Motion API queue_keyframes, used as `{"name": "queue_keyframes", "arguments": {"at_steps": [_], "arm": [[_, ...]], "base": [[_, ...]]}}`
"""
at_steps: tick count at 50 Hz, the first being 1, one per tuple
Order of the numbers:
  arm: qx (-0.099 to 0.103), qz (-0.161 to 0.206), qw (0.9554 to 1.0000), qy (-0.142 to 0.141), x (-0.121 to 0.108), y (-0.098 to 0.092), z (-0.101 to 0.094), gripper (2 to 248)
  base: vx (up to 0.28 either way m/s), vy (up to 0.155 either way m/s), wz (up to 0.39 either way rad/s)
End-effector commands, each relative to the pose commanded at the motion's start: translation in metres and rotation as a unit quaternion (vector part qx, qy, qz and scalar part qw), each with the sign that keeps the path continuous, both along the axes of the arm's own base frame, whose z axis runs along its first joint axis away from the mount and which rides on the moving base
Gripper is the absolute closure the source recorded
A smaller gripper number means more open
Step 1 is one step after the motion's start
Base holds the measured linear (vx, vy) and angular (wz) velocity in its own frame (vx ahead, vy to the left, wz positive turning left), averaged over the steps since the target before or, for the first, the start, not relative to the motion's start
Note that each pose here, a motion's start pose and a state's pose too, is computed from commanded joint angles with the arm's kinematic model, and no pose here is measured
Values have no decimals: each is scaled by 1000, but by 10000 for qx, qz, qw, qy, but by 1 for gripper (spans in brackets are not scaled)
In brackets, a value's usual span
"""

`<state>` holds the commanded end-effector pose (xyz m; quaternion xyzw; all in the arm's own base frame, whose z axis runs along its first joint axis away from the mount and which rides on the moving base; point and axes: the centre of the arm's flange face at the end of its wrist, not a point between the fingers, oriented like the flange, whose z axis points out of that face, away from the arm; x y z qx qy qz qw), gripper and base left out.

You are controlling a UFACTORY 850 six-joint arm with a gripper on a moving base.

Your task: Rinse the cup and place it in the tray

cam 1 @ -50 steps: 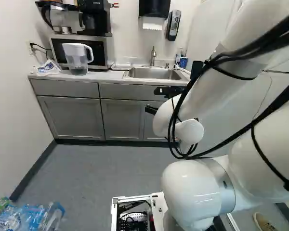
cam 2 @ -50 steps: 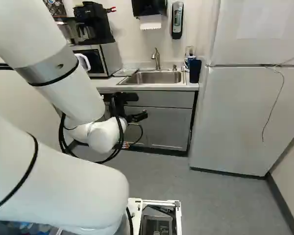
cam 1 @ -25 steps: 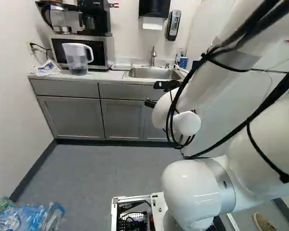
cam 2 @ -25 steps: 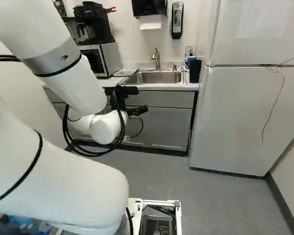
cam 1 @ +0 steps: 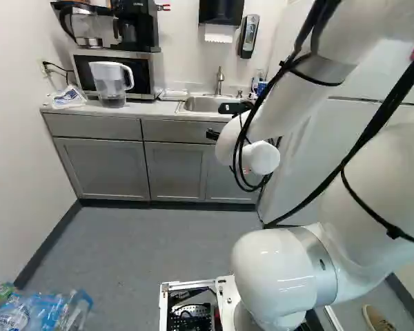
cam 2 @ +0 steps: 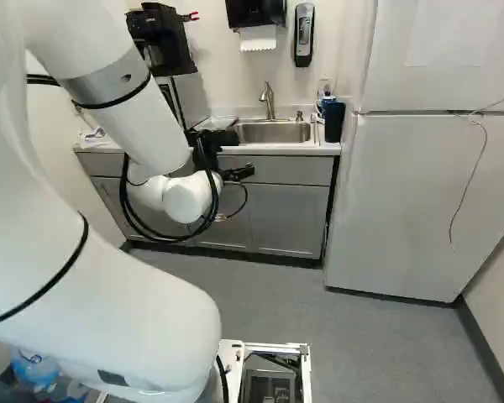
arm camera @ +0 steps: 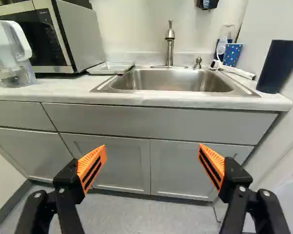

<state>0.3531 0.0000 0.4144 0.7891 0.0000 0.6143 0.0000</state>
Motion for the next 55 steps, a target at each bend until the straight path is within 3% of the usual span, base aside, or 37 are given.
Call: {"name": "queue_keyframes", "arguments": {"at_steps": [55], "arm": [[0,0,10000,60,56,0,46,3]], "base": [[0,0,0]]}}
